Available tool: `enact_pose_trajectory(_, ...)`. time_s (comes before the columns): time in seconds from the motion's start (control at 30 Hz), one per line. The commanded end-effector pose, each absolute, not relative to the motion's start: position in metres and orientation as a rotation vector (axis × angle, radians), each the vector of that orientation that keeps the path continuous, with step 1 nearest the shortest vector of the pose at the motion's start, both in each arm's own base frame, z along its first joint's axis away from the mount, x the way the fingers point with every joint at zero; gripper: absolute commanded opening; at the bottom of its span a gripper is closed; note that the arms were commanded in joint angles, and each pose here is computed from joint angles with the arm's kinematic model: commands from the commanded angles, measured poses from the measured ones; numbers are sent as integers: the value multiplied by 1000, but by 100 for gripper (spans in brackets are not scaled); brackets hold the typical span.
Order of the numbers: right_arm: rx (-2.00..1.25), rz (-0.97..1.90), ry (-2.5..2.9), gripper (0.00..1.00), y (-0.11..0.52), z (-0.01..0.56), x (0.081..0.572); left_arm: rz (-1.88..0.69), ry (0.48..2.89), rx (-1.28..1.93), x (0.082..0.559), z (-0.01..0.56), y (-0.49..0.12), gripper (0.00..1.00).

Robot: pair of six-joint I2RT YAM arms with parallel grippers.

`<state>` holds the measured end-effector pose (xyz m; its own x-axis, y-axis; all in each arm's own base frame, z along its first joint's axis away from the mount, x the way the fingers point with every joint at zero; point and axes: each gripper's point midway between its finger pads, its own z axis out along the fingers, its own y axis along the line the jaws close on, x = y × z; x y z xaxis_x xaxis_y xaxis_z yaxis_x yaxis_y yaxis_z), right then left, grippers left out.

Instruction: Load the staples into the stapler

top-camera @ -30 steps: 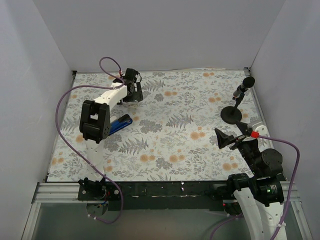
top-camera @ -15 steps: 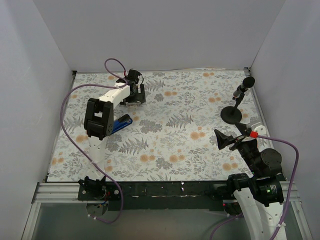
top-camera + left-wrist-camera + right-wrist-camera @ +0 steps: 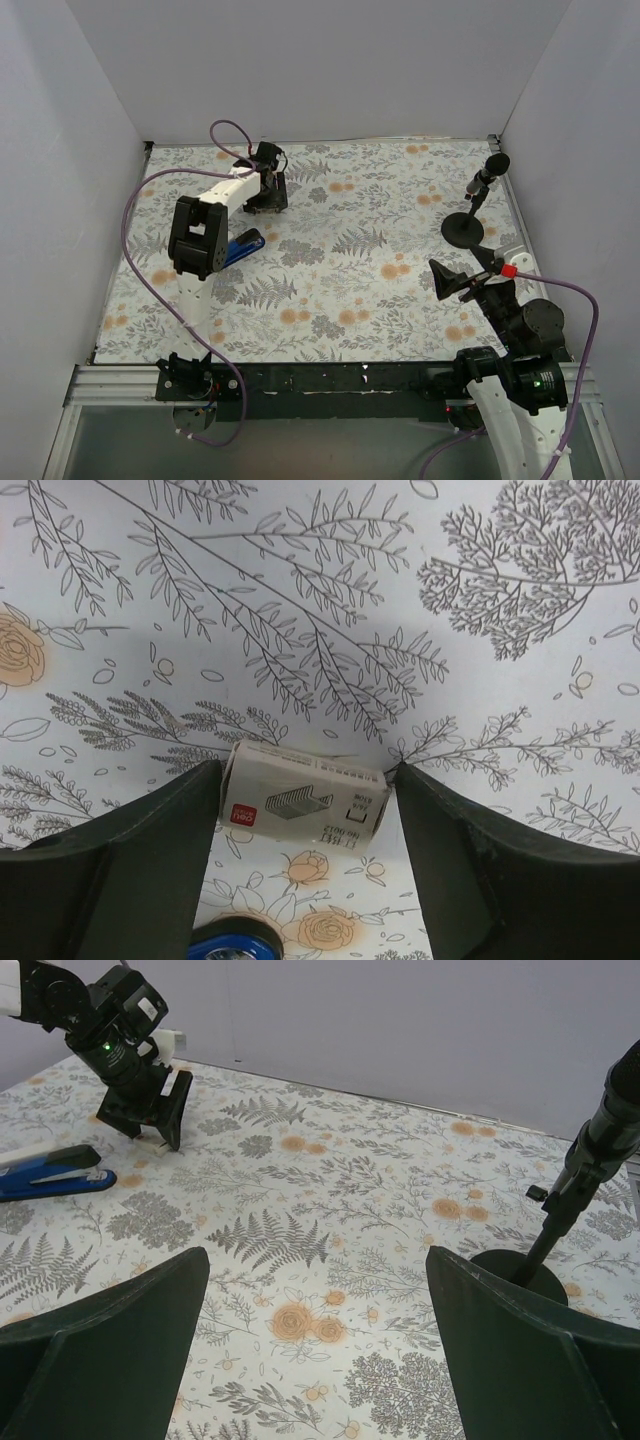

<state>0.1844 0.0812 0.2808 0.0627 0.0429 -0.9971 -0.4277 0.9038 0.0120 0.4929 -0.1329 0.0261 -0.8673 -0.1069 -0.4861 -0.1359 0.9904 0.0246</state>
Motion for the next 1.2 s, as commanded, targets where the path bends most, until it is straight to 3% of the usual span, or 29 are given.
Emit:
enact_pose_trajectory(0.0, -300, 374, 1438, 98, 81, 287, 183, 66, 2668, -146, 465, 39, -142, 68)
enact_pose_trajectory(0.3, -300, 379, 1440, 98, 81, 286, 183, 28, 2673, -68, 432, 54, -186, 57)
enact_pose_trajectory(0.53, -303, 408, 1437, 98, 85, 286, 180, -24, 2690, -65, 395, 63, -225, 56)
enact_pose_trajectory(0.9, -428, 651, 1620, 98, 127, 248, 188, -45, 2746, -155, 255, 43, -267, 59)
enact_pose_trajectory(1.0, -514, 790, 1697, 98, 147, 232, 184, -156, 2720, -240, 213, 46, -294, 58)
enact_pose_trajectory(1.17, -510, 879, 1789, 98, 156, 214, 188, -192, 2703, -326, 183, 37, -314, 59)
